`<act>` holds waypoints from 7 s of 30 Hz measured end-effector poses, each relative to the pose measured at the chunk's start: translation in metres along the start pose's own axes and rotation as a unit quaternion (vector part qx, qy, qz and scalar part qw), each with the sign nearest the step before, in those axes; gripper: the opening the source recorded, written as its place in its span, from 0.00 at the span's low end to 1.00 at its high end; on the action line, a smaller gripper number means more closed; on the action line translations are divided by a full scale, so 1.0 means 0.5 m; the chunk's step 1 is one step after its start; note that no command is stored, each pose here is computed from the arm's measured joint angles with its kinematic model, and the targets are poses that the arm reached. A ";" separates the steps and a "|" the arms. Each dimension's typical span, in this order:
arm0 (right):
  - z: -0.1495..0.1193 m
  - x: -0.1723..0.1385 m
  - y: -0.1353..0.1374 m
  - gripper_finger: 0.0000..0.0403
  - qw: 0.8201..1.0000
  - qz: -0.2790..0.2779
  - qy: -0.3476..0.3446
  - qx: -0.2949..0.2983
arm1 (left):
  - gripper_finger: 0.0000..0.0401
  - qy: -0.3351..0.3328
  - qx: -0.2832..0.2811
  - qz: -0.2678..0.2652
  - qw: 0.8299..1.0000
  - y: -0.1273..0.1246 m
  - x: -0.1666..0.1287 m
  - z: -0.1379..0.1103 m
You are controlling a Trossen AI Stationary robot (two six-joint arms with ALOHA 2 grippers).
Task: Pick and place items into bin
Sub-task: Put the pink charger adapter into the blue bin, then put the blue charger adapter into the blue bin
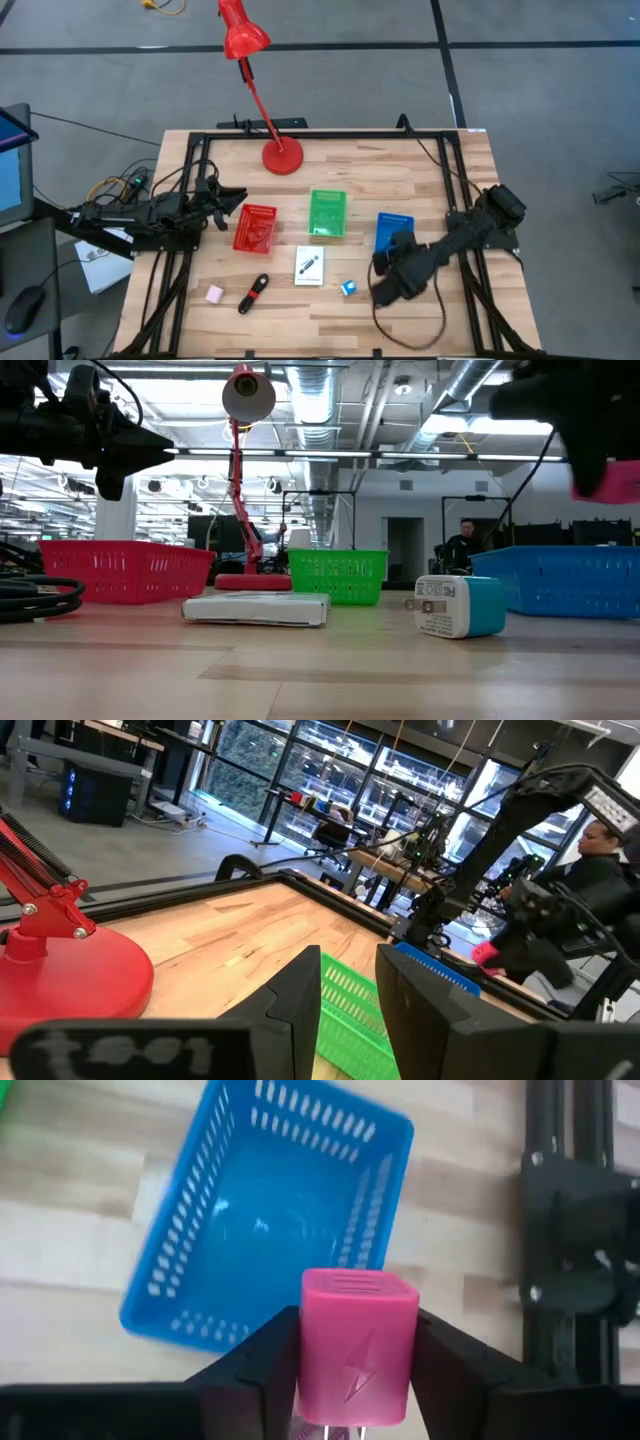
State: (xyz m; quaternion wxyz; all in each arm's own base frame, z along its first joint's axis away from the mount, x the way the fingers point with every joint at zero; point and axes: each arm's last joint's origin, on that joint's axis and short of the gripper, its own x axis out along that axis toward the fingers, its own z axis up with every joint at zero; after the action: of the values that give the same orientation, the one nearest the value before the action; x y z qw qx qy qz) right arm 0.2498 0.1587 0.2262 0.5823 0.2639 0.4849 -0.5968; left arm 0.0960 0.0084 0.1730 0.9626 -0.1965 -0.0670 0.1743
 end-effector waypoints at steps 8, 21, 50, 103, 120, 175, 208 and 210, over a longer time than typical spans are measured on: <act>0.109 0.042 0.016 0.39 0.998 -0.027 0.031 -0.042 | 0.22 0.000 0.000 0.000 1.000 0.000 0.000 0.000; 0.159 0.121 0.053 0.40 0.993 0.008 0.107 -0.048 | 0.22 0.000 0.000 0.000 1.000 0.000 0.000 0.000; 0.169 0.218 0.061 0.45 0.983 0.049 0.137 -0.110 | 0.22 0.000 0.000 0.000 1.000 0.000 0.000 0.000; -0.036 -0.169 0.090 0.35 0.766 0.406 -0.159 -0.473 | 0.22 0.192 0.034 -0.115 0.974 -0.113 -0.017 0.206; -0.020 -0.082 0.116 0.32 0.643 0.391 -0.106 -0.650 | 0.22 0.402 0.182 -0.132 0.888 -0.316 0.125 0.176; 0.000 0.060 0.231 0.56 0.648 0.401 -0.033 -0.647 | 0.40 0.420 0.241 -0.100 0.869 -0.335 0.144 0.123; 0.029 0.107 0.254 0.34 0.653 0.354 0.015 -0.670 | 0.40 0.425 0.229 -0.091 0.871 -0.334 0.142 0.122; 0.037 0.100 0.253 0.34 0.663 0.348 0.024 -0.663 | 0.40 0.425 0.227 -0.091 0.872 -0.334 0.142 0.122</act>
State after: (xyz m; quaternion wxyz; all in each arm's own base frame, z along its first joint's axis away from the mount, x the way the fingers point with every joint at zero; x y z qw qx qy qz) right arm 0.3654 0.1392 0.1549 0.7568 -0.0280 0.6391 0.1343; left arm 0.2017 -0.0880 0.3003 0.9278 -0.0208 0.3725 -0.0037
